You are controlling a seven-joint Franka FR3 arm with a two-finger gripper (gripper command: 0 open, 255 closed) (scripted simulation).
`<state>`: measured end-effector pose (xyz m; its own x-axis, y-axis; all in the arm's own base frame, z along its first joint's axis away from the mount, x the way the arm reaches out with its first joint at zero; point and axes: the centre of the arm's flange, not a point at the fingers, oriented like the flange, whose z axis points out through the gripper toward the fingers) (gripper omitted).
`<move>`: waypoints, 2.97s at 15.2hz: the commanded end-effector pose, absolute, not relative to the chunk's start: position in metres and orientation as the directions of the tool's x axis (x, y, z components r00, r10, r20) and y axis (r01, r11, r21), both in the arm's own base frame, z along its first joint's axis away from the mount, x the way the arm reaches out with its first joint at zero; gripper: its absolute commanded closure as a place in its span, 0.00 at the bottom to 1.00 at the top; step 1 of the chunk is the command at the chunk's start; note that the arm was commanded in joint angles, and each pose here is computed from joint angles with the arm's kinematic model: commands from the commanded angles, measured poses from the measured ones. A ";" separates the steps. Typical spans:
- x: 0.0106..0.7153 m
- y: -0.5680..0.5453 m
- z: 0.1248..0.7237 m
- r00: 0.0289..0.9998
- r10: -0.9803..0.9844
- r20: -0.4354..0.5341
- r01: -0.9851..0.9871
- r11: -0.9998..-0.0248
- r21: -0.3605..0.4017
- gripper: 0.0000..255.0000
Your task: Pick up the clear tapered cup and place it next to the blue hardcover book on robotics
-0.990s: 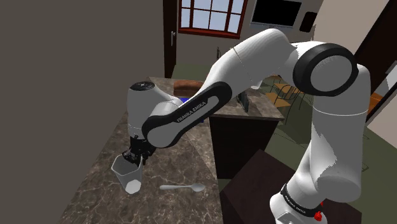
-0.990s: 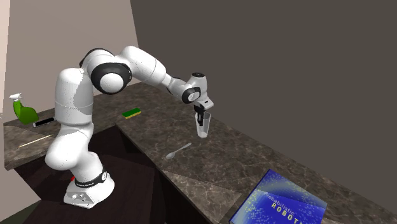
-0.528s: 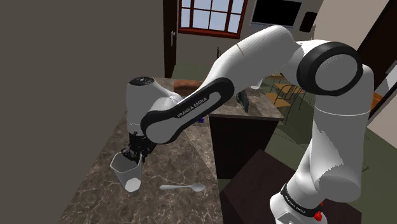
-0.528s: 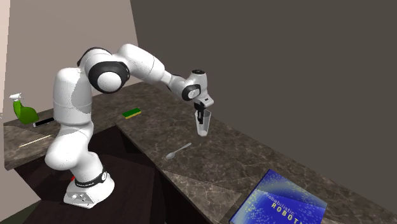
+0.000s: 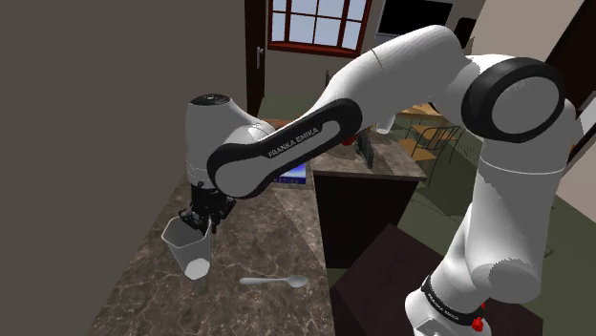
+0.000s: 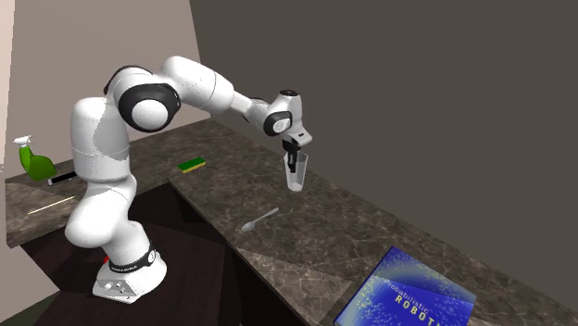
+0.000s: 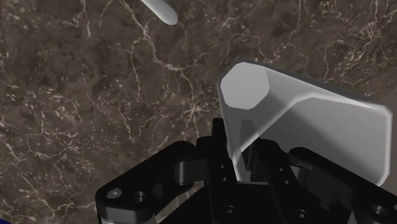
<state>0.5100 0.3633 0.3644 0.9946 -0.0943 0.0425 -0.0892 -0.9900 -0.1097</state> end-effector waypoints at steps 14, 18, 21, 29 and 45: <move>0.509 0.363 0.444 0.995 -0.094 0.043 -0.089 -0.990 -0.110 1.00; 0.509 0.363 0.465 0.995 -0.094 0.043 -0.089 -0.990 -0.110 1.00; 0.509 0.363 0.481 0.995 -0.094 0.043 -0.089 -0.990 -0.110 1.00; 0.509 0.363 0.523 0.995 -0.094 0.043 -0.089 -0.990 -0.110 1.00; 0.598 0.249 0.549 0.995 -0.094 0.043 -0.089 -0.990 -0.110 1.00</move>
<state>0.5899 0.2573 0.5470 0.9945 -0.0955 0.0419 -0.0904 -0.9898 -0.1097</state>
